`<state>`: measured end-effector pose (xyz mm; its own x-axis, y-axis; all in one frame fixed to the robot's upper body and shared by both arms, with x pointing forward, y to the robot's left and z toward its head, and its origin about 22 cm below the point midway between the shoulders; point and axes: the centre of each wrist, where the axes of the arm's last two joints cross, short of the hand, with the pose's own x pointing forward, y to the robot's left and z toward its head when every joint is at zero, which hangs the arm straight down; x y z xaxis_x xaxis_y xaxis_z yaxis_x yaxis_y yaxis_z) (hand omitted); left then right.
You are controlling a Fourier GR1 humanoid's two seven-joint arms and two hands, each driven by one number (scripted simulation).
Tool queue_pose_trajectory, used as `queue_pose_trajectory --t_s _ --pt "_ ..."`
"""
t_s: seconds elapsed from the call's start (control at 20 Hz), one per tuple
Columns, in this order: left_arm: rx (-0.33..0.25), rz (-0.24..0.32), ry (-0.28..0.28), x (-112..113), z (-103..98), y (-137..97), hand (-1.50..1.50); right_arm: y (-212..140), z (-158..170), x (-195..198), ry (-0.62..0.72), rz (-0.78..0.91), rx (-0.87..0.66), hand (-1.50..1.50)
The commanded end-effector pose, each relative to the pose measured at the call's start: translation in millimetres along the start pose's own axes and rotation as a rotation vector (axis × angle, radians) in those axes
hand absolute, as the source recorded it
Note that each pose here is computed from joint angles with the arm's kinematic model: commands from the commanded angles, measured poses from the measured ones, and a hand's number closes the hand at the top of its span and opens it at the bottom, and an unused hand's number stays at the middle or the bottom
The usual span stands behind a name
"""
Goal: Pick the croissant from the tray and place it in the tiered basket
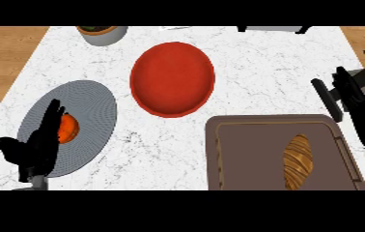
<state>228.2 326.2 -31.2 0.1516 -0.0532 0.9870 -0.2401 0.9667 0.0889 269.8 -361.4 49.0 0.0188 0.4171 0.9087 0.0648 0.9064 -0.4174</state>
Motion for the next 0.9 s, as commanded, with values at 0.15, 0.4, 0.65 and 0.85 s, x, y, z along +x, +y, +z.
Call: queue_pose_trajectory --t_s 0.15,0.4,0.65,0.85 --pt "0.041 -0.101 0.057 -16 12 0 0.0 -43 15 34 -0.124 0.054 -0.46 1.5" --pt "0.068 -0.096 0.138 -36 38 1 0.0 -77 46 -17 0.187 -0.128 -1.095 -1.5" --pt "0.001 -0.103 0.111 -27 41 -33 0.0 -22 89 -10 0.063 -0.178 -1.28 -1.5" --pt "-0.022 -0.115 0.102 -25 39 -55 0.0 13 133 13 0.116 -0.168 -1.161 -1.5"
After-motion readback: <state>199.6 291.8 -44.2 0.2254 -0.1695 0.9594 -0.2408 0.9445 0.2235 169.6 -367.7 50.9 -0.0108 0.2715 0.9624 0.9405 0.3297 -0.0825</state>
